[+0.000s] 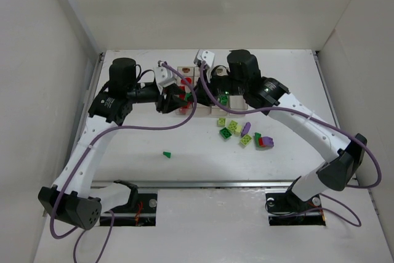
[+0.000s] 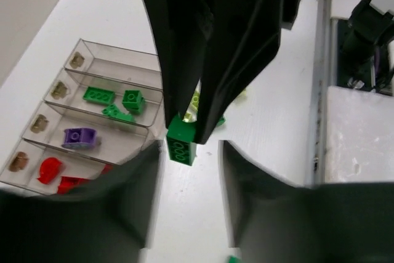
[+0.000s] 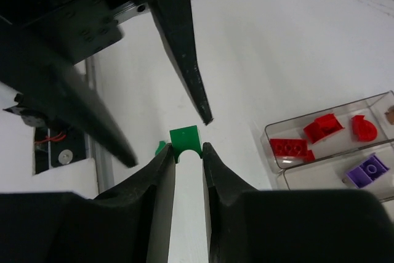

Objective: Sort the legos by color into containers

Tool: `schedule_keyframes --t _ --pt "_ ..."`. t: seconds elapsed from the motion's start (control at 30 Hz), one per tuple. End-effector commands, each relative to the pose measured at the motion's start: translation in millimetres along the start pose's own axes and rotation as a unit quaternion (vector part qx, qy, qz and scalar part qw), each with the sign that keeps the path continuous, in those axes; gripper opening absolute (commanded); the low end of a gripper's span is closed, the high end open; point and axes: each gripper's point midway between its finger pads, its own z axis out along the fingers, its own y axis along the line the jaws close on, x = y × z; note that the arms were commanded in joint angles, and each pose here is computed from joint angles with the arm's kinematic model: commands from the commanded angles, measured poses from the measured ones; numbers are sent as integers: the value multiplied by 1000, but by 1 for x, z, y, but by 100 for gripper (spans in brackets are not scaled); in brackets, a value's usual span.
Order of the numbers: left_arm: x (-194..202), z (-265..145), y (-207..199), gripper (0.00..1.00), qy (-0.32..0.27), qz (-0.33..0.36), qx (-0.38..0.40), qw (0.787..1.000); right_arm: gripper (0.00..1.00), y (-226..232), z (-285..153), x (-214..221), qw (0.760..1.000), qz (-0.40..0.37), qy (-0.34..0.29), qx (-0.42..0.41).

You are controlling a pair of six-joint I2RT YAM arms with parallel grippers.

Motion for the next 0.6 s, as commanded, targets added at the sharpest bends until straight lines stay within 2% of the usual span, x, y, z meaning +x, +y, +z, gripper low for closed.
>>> schedule_keyframes --t 0.0,0.03,0.07,0.1,0.17,0.27,0.3,0.33,0.37,0.4,0.43,0.47,0.5,0.57 --pt "-1 -2 -12 52 -8 3 10 1000 0 -2 -7 -35 997 -24 -65 25" --pt "-2 -2 -9 68 -7 0 2 1000 0 -4 -9 -36 997 -22 -70 33" --pt "0 -3 -10 92 -6 -4 -3 1000 0 -12 -10 -39 995 -23 -74 55" --pt "4 -2 -8 100 -3 -10 -8 1000 0 -16 -11 -39 995 -16 -74 69" --pt "6 -4 -2 100 3 -11 -30 999 0 -31 -5 -28 993 11 -59 105" --pt "13 -8 9 100 12 -4 -74 997 0 -75 3 2 975 64 -23 213" --pt "30 -12 25 100 34 -14 -125 991 0 -86 3 7 967 80 -16 242" --pt "28 -15 39 100 25 -19 -166 986 0 -116 -7 16 947 101 -9 305" --pt "33 -28 58 100 35 -19 -237 971 0 -134 -2 30 932 141 5 334" --pt "37 -33 66 100 38 -15 -267 963 0 -148 -4 39 919 162 12 359" --pt "50 -35 71 100 46 -17 -287 957 0 -173 -15 50 895 182 20 407" --pt "55 -40 74 100 60 13 -296 953 0 -188 -19 47 882 198 16 426" --pt "65 -41 75 100 78 25 -296 952 0 -201 -11 83 864 232 57 443" --pt "91 -41 66 100 118 39 -274 954 0 -228 -18 108 840 260 80 469"
